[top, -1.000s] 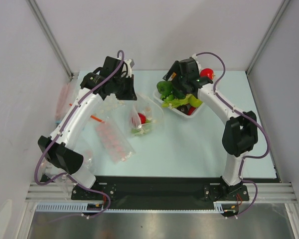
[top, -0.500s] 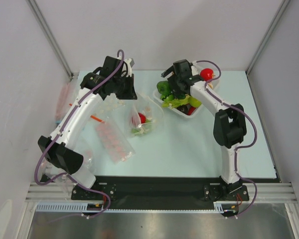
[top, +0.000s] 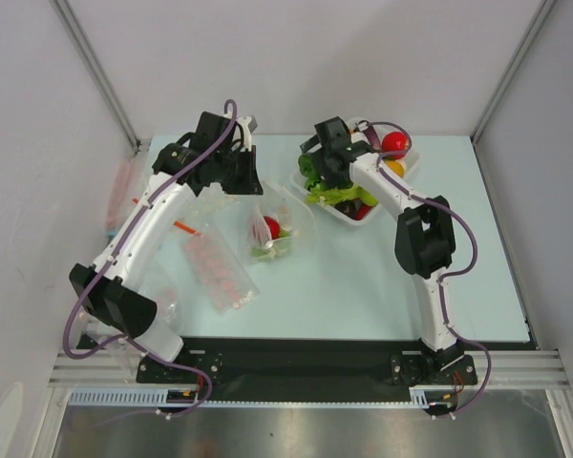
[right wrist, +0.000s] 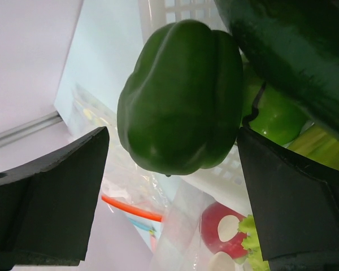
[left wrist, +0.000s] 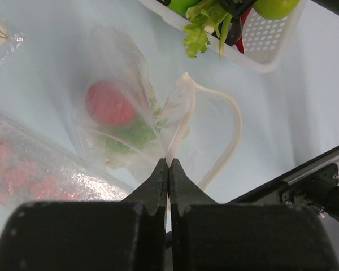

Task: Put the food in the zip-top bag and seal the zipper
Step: Pick up the fake vegetable from the bin.

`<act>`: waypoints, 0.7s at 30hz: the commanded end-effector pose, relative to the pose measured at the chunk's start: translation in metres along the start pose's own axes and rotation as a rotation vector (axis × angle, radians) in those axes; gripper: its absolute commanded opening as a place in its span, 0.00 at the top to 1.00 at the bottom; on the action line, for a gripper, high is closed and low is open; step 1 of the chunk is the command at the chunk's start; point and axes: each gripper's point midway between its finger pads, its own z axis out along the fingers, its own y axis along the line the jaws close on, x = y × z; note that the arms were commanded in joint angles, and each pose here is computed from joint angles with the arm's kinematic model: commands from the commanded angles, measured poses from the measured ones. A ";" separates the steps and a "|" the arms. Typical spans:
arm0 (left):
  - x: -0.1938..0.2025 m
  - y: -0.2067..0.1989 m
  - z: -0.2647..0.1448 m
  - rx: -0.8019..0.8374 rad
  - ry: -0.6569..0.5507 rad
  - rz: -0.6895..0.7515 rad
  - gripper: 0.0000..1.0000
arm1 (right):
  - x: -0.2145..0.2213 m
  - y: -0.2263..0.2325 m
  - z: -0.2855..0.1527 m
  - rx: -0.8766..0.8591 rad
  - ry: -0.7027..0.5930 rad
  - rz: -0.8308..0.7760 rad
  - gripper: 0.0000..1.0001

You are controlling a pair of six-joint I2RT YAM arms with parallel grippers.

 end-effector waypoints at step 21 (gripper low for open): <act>-0.011 -0.007 -0.022 0.039 -0.102 -0.003 1.00 | -0.058 0.046 -0.097 -0.242 -0.249 -0.243 0.40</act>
